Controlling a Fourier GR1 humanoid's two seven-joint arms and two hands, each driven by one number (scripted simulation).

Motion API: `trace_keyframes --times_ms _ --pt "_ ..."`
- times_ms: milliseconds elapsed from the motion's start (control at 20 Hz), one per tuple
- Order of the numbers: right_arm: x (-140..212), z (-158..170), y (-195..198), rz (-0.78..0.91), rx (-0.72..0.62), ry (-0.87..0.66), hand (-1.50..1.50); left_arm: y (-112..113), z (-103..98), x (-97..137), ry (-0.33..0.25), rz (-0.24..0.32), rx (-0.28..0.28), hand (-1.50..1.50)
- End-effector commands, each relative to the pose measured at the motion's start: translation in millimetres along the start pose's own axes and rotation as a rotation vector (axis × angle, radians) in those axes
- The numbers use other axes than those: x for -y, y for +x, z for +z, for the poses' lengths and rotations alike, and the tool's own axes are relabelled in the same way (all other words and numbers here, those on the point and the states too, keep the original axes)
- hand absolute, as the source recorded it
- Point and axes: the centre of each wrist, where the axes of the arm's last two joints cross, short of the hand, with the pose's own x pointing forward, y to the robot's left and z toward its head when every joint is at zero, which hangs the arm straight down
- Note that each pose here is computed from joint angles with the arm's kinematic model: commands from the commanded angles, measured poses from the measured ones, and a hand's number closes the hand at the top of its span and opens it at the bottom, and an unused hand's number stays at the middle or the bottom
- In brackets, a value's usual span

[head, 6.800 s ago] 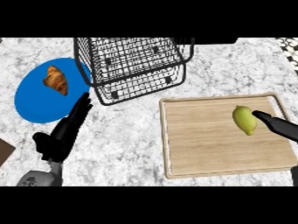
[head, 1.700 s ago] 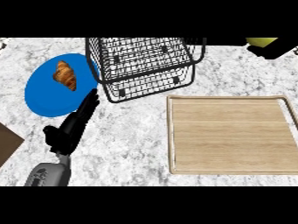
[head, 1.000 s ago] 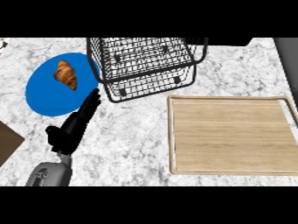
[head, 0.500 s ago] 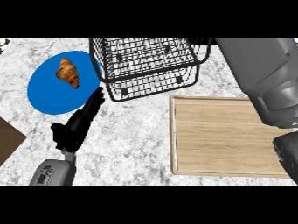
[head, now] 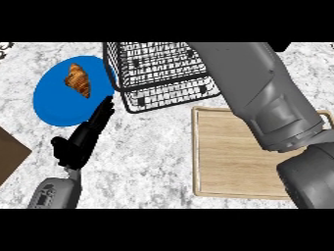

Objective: Pick the lemon from the tray and place it in the tiered basket

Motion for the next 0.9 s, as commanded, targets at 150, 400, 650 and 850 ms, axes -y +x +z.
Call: trace_keyframes --times_ms 150,400,650,850 --pt "-11 -4 10 -0.115 -0.036 0.07 1.5 -8 5 -8 -0.009 -0.005 -0.003 0.0" --pt "-22 -6 -7 -0.335 -0.265 0.201 -1.5 0 -1 -1 0.01 0.007 0.005 0.0" --pt "-9 -5 2 -0.464 -0.244 0.171 -1.5 -8 7 3 0.004 0.011 0.002 0.0" --pt "3 0 -25 -0.479 -0.234 -0.006 -1.5 5 3 8 0.013 -0.003 -0.001 0.0"
